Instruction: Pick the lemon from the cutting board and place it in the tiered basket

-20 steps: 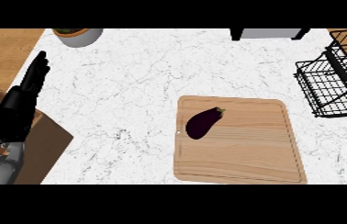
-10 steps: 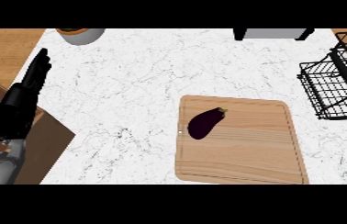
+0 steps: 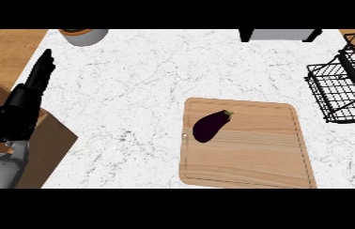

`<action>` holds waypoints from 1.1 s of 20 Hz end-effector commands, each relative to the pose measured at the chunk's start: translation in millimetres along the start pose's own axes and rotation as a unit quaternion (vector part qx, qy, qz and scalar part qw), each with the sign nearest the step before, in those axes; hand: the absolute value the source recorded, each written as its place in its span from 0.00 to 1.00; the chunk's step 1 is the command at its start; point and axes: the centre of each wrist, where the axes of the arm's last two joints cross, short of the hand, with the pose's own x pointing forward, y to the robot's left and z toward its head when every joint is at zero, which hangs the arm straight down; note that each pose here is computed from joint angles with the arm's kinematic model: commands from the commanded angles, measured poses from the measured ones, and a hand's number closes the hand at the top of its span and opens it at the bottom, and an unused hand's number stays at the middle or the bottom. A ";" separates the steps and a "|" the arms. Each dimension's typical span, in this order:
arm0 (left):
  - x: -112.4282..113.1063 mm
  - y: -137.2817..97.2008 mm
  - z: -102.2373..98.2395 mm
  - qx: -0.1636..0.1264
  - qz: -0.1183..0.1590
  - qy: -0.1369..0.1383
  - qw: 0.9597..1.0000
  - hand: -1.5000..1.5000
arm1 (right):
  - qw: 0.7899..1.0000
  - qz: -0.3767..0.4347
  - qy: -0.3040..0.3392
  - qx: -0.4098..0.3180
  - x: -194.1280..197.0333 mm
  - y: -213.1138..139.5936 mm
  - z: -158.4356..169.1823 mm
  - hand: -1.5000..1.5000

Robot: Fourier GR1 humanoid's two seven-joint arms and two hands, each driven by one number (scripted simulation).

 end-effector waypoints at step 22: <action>-29.8 -27.9 15.2 0.001 0.025 0.072 0.997 0.50 | 0.962 -0.263 0.067 0.012 -90.1 54.5 -14.8 0.00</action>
